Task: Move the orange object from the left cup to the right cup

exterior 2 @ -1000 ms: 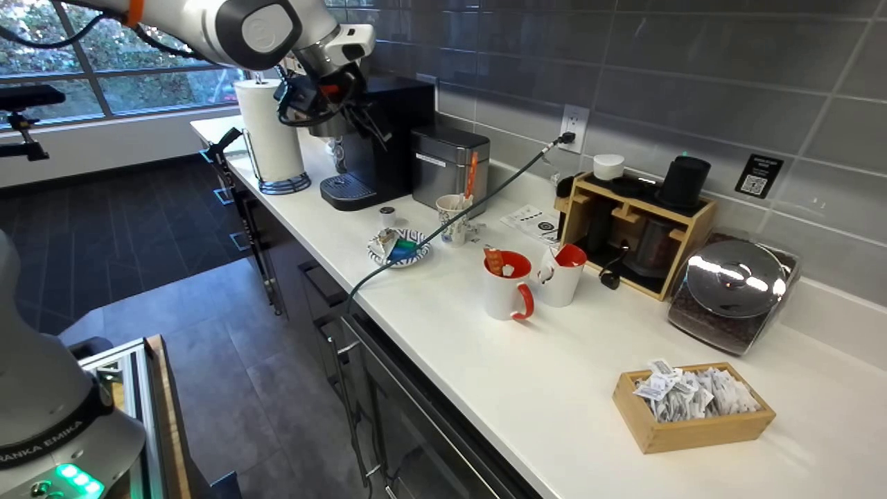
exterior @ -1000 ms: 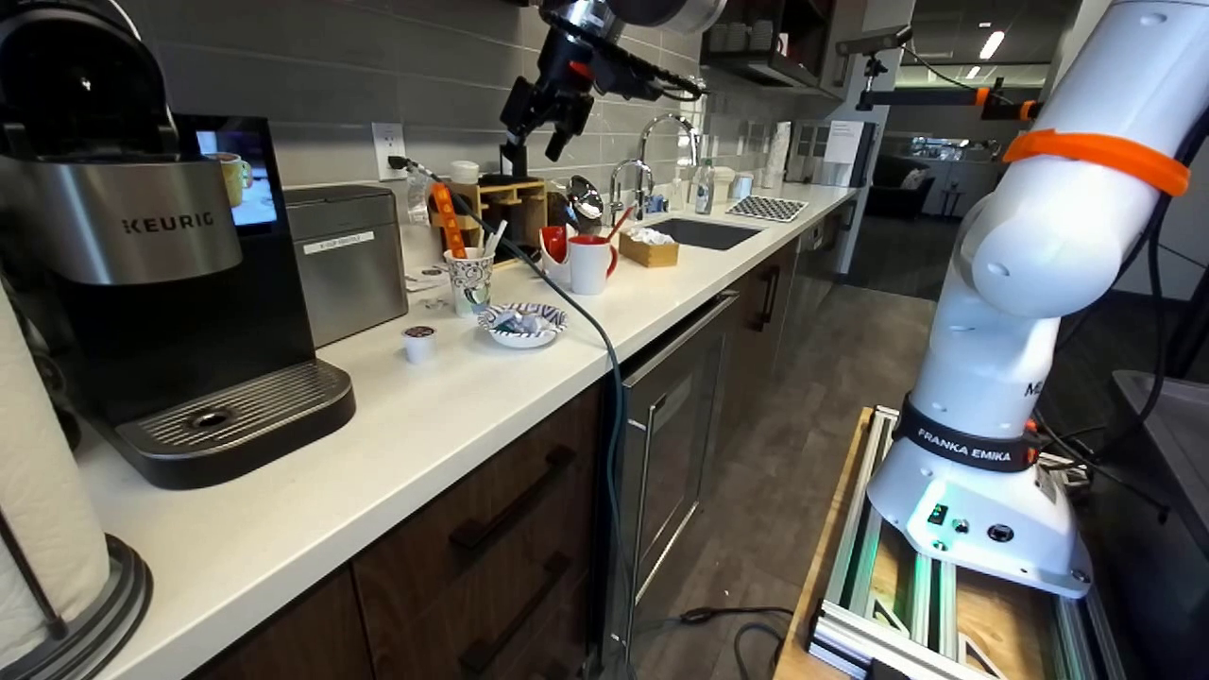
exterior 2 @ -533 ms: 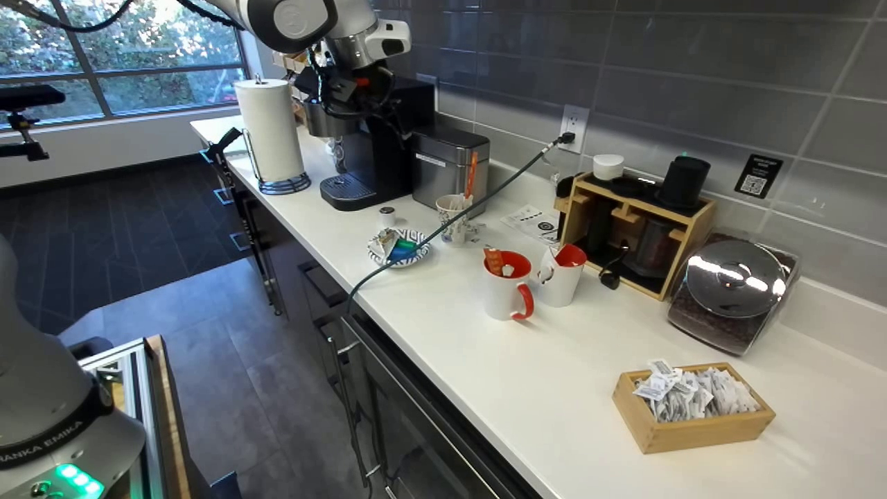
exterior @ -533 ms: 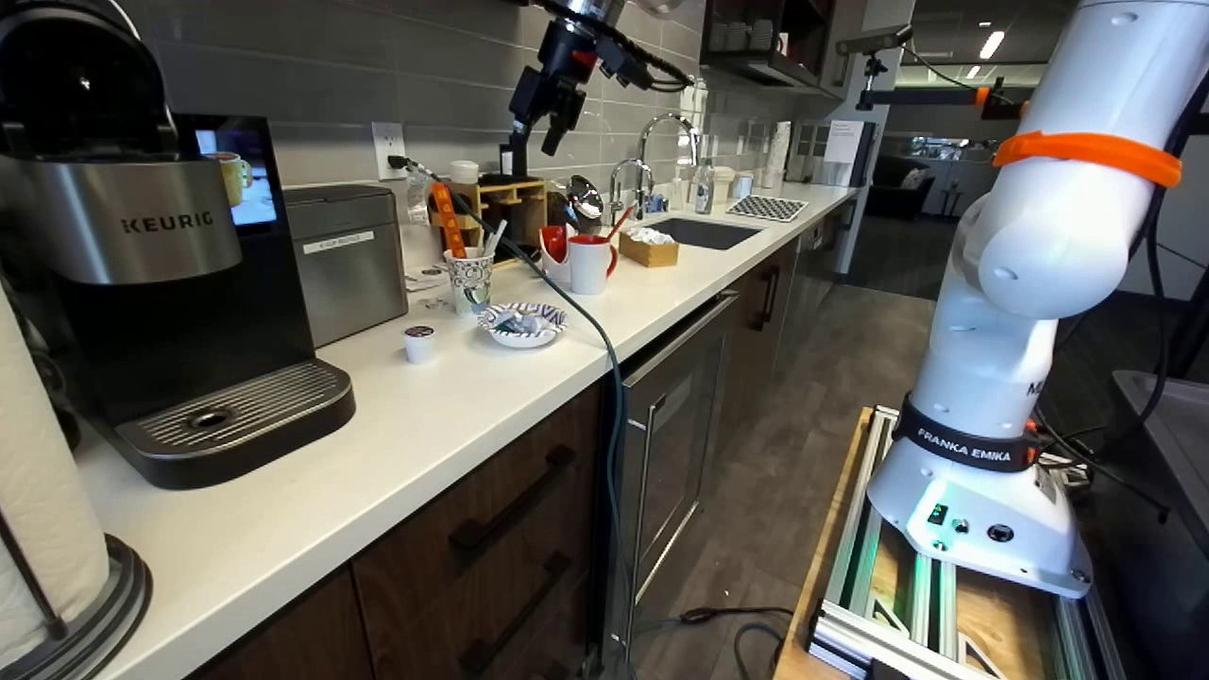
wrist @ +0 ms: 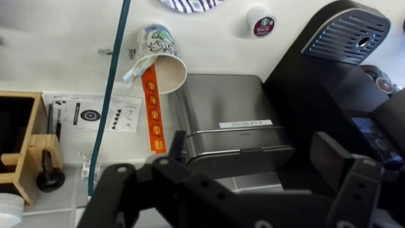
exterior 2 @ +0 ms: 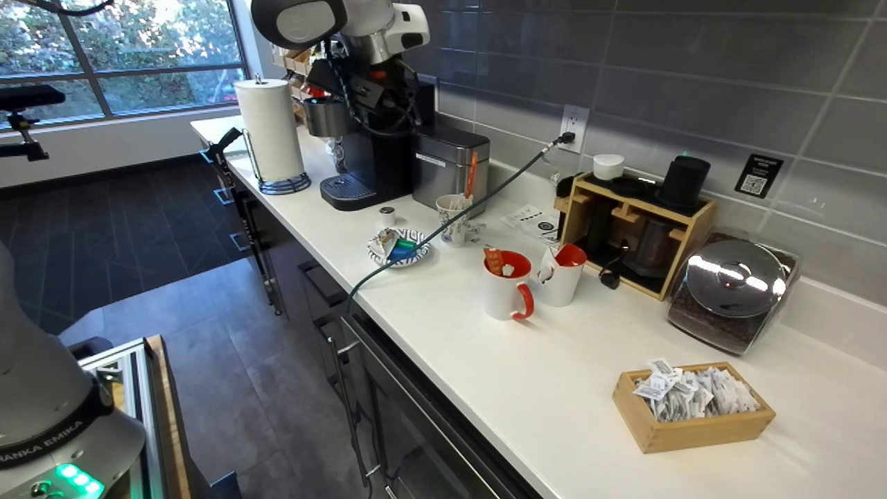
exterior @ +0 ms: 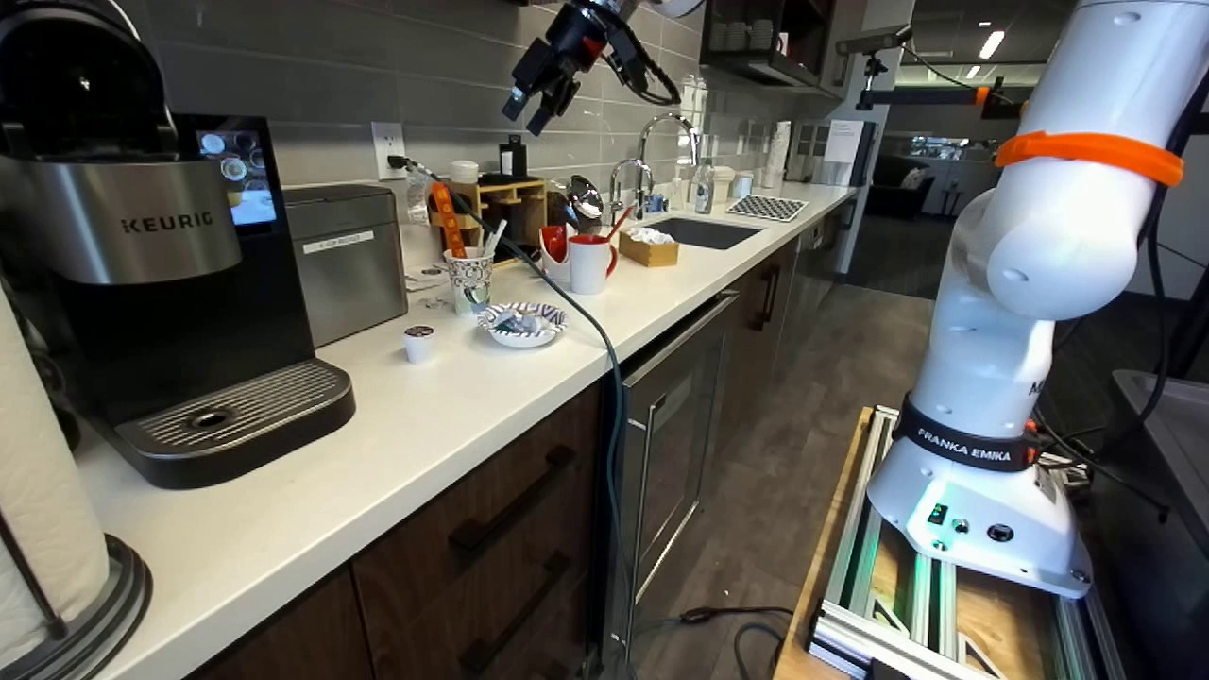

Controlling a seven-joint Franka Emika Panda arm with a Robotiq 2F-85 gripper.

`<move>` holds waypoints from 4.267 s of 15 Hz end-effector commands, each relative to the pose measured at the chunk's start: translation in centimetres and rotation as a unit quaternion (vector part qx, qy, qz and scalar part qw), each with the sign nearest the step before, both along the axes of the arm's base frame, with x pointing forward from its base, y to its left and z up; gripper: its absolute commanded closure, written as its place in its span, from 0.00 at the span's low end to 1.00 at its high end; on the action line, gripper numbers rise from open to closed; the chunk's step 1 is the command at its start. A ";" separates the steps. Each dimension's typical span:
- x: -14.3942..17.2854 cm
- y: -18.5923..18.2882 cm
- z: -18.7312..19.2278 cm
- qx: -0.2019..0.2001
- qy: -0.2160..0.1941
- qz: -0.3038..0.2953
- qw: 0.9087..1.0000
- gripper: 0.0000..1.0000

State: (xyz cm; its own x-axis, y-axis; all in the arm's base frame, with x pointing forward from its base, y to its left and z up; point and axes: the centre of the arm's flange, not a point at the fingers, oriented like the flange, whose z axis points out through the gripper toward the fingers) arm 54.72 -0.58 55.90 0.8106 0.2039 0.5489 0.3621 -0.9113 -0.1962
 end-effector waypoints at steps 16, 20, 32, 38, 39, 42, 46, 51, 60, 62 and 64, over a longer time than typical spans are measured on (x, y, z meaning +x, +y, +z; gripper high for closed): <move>5.2 -1.3 -7.3 0.121 -0.067 0.142 0.980 0.00; 7.8 0.0 -8.8 0.113 -0.123 0.159 0.973 0.00; 13.6 -1.3 -13.1 0.015 -0.204 0.108 0.973 0.00; 16.7 -1.5 -14.8 0.011 -0.199 0.095 0.975 0.01; 17.0 -1.6 -15.0 0.009 -0.198 0.094 0.976 0.05; 17.7 -2.2 -15.4 0.009 -0.196 0.087 0.977 0.36; 17.8 -3.2 -15.1 0.009 -0.200 0.078 0.977 0.60; 17.2 -3.7 -13.9 0.015 -0.205 0.071 0.976 0.98; 13.9 -3.2 -9.1 0.082 -0.187 0.029 0.978 0.98; 12.7 -3.7 -7.7 0.105 -0.183 0.008 0.978 0.98; 11.3 -4.7 -6.1 0.126 -0.193 -0.020 0.973 0.98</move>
